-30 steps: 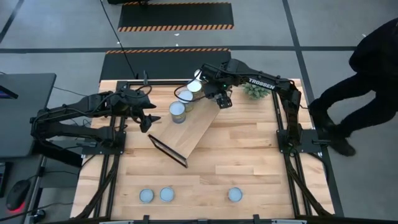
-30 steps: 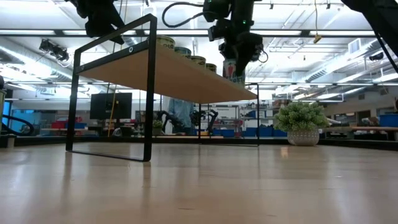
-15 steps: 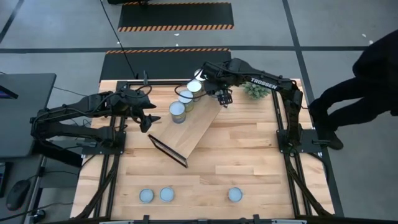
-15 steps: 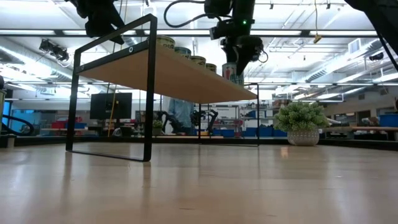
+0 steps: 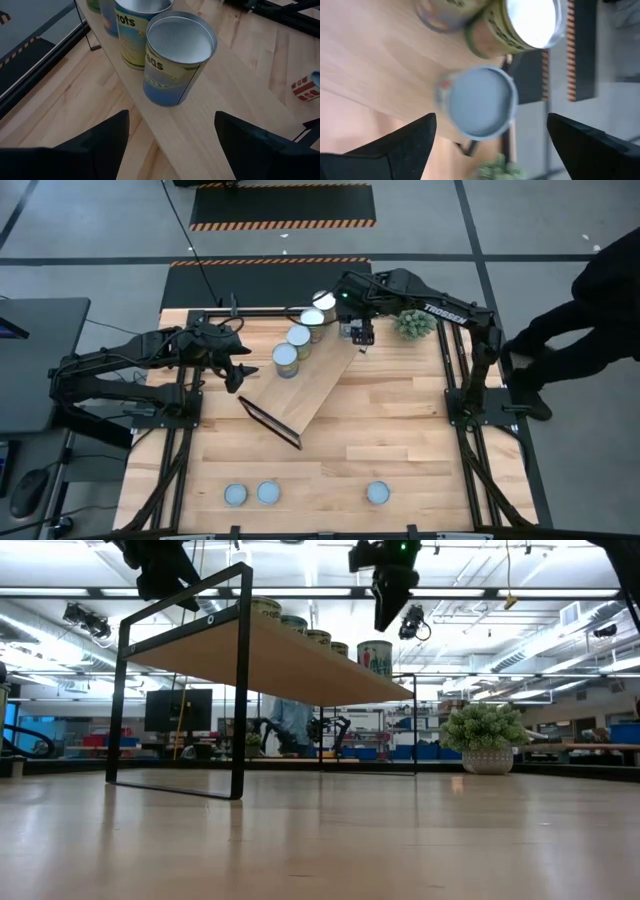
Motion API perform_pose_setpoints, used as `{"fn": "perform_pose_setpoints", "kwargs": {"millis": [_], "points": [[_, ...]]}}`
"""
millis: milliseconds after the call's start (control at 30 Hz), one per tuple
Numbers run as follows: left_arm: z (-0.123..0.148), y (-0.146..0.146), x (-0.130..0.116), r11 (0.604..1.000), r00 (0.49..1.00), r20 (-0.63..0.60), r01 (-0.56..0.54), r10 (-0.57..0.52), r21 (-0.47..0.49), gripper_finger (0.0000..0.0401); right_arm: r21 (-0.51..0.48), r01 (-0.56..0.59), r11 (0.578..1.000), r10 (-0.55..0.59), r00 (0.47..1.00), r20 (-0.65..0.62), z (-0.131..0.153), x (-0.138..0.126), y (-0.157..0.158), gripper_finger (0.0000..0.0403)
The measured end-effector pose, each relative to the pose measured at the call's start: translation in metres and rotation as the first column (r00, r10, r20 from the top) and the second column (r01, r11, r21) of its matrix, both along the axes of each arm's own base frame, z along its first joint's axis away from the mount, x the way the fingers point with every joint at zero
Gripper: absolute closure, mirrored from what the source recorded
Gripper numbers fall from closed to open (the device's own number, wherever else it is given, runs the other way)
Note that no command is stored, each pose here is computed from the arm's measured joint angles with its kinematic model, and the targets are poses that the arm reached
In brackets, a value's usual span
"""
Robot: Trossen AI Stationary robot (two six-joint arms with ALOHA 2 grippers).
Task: Pick and place cans onto a shelf
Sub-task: Put the canned mix vegetables on the shelf, then put the canned diced tomatoes on the shelf
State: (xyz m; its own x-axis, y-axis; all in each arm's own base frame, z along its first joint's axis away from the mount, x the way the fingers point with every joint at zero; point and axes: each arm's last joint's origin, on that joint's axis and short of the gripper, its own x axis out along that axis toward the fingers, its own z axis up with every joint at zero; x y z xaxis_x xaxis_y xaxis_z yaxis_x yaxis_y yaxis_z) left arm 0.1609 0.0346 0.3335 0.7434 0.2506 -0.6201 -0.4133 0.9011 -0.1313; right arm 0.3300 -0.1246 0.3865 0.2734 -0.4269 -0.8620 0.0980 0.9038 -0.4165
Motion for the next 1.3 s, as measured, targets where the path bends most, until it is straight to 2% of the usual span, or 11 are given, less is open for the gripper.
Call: {"fn": "perform_pose_setpoints", "kwargs": {"millis": [133,233,400,533,667,833,967,1067,1167,1300], "points": [[0.0,0.0,0.0,1.0,1.0,0.0,0.0,0.0,0.0,0.0102,0.074,0.045,0.996,-0.047,0.998,0.038,0.001,-0.002,0.004,0.0015],[0.0,0.0,0.0,1.0,1.0,0.001,-0.001,0.001,-0.002,0.0102,0.173,0.067,0.983,-0.077,0.996,0.049,0.001,-0.003,0.014,0.0015],[0.0,0.0,0.0,1.0,1.0,0.007,-0.005,0.005,-0.026,0.0102,0.321,0.019,0.947,-0.054,0.993,0.102,0.001,0.005,0.044,0.0016],[0.002,-0.001,-0.001,0.999,1.0,0.008,0.016,-0.016,-0.04,0.0102,0.34,-0.014,0.94,-0.052,0.982,0.183,0.005,0.016,0.072,0.0016],[0.023,-0.002,-0.003,0.998,0.997,0.057,0.058,-0.059,0.027,0.0102,0.359,-0.042,0.932,-0.058,0.963,0.263,0.009,0.025,0.095,0.0016],[0.046,-0.005,-0.012,0.988,0.989,0.064,0.13,-0.135,0.086,0.0102,0.365,0.03,0.93,-0.143,0.948,0.286,0.006,0.029,0.114,0.0016],[0.055,-0.01,-0.016,0.962,0.958,0.09,0.27,-0.273,0.036,0.0102,0.411,0.055,0.91,-0.185,0.941,0.284,0.001,0.03,0.139,0.0016],[0.057,-0.014,-0.016,0.927,0.92,0.142,0.373,-0.365,-0.036,0.0102,0.405,0.06,0.912,-0.187,0.941,0.281,-0.005,0.03,0.162,0.0016],[0.057,-0.016,-0.015,0.918,0.916,0.165,0.383,-0.365,-0.097,0.0102,0.38,0.061,0.923,-0.184,0.937,0.297,-0.009,0.028,0.186,0.0016],[0.057,-0.017,-0.015,0.944,0.943,0.154,0.312,-0.295,-0.105,0.0102,0.389,0.041,0.92,-0.166,0.942,0.292,-0.018,0.023,0.218,0.0016]]}}
